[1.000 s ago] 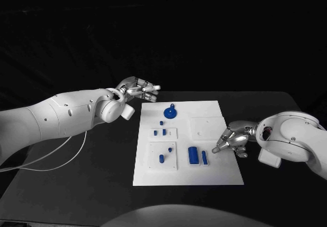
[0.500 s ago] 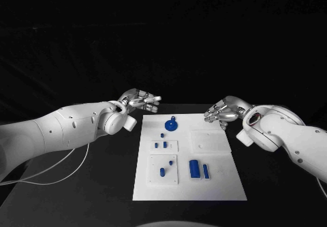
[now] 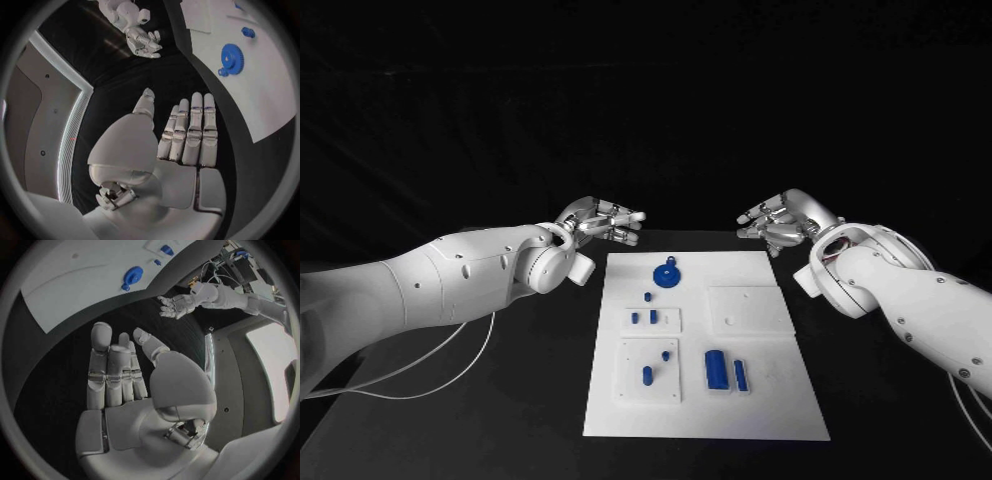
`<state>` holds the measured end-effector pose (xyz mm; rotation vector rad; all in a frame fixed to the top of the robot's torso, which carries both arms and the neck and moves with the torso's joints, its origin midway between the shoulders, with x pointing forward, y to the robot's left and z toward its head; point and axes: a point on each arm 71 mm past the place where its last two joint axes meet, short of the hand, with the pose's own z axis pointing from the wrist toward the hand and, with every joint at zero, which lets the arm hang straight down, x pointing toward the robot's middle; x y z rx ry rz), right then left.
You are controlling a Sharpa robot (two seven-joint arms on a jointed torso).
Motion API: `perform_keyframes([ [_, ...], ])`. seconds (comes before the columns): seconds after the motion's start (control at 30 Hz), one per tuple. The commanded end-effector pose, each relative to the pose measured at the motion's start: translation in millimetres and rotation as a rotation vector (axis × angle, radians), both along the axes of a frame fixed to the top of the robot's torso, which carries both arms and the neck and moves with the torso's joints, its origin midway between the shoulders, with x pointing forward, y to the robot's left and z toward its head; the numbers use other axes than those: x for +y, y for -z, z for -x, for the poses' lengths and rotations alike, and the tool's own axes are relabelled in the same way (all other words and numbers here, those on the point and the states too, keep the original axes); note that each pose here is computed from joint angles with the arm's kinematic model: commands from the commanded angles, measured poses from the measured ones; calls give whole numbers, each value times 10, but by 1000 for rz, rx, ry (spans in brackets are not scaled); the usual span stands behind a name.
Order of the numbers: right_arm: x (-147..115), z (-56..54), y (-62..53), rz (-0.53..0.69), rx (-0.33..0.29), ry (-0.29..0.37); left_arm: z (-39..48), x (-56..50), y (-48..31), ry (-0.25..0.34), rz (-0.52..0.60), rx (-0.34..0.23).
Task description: Assemble the parts on the task board
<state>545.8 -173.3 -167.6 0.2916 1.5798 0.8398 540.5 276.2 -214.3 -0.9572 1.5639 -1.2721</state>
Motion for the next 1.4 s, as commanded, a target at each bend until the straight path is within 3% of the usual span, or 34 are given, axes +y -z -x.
perform_keyframes([
  [0.03, 31, 3, -54, 1, -97, -25, -1, -9, -17, -7, 10, -17],
  [0.17, 24, -6, -52, -33, -133, -17, -1, -10, -24, -13, 6, -28],
  [0.3, -66, -71, -9, -156, -150, 38, -8, -5, -41, -34, 4, -54],
  [0.4, -168, -132, 66, -268, -123, 87, -19, -2, -54, -54, 8, -74],
  [0.57, -427, -258, 251, -490, -27, 166, -60, 29, -81, -109, 17, -113],
  [0.7, -576, -319, 334, -594, 23, 186, -120, 65, -112, -153, 20, -139],
  [1.03, -706, -370, 507, -711, 104, 193, -287, 82, -181, -228, 28, -166],
  [1.4, -752, -368, 554, -742, 145, 181, -369, 110, -202, -285, 48, -176],
])
